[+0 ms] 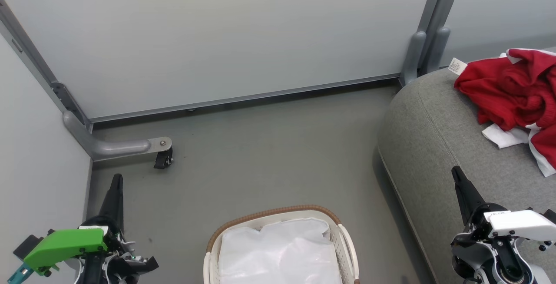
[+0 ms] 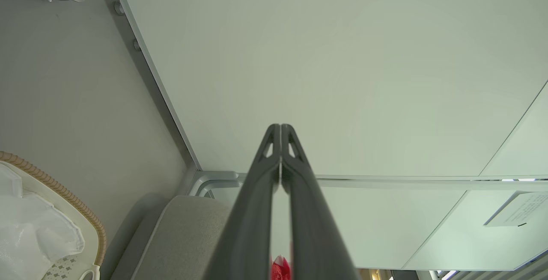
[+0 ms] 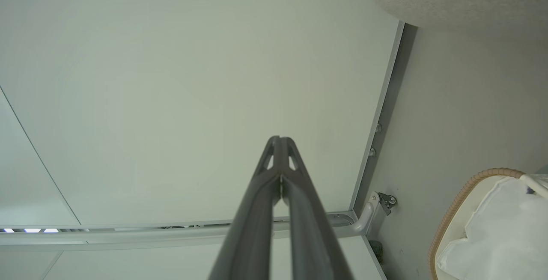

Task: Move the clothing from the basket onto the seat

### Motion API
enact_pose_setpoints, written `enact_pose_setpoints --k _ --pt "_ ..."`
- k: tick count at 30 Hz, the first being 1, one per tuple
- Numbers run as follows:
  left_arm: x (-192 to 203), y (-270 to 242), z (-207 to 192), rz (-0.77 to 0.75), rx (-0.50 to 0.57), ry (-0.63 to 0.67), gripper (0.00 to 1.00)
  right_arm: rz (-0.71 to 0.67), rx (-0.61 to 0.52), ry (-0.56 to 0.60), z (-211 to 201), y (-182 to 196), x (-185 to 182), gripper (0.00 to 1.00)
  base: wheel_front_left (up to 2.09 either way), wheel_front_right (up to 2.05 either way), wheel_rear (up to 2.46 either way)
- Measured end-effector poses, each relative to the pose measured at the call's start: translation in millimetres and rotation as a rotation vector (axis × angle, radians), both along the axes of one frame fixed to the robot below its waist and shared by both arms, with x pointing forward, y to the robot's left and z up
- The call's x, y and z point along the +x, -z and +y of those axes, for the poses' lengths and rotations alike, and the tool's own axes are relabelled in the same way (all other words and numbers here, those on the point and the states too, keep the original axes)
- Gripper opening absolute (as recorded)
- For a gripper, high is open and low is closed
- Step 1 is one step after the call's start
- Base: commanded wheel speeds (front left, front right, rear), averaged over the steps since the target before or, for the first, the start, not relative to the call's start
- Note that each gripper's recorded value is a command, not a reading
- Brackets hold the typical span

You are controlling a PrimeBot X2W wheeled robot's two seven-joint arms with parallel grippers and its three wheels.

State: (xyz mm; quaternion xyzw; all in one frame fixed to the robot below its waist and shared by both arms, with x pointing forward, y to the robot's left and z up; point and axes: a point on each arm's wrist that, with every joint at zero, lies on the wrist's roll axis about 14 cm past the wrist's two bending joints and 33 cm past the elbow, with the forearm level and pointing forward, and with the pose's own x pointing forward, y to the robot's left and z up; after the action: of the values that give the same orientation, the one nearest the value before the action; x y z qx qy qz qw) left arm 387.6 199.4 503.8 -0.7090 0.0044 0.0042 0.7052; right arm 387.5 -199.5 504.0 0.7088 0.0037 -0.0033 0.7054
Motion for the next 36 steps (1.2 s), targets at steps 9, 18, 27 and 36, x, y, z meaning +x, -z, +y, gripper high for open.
enact_pose_setpoints --k 9,18,27,36 --pt "0.0 0.0 0.0 0.0 0.0 0.0 0.0 0.0 0.0 0.0 0.0 -0.1 0.0 0.0 0.0 0.0 0.0" --pt "0.0 0.0 0.0 0.0 0.0 0.0 0.0 0.0 0.0 0.0 0.1 -0.1 0.0 0.0 0.0 0.0 0.0" --pt "0.0 0.0 0.0 0.0 0.0 0.0 0.0 0.0 0.0 0.0 0.0 -0.1 0.0 0.0 0.0 0.0 0.0" --pt "0.0 0.0 0.0 0.0 0.0 0.0 0.0 0.0 0.0 0.0 0.0 -0.1 0.0 0.0 0.0 0.0 0.0"
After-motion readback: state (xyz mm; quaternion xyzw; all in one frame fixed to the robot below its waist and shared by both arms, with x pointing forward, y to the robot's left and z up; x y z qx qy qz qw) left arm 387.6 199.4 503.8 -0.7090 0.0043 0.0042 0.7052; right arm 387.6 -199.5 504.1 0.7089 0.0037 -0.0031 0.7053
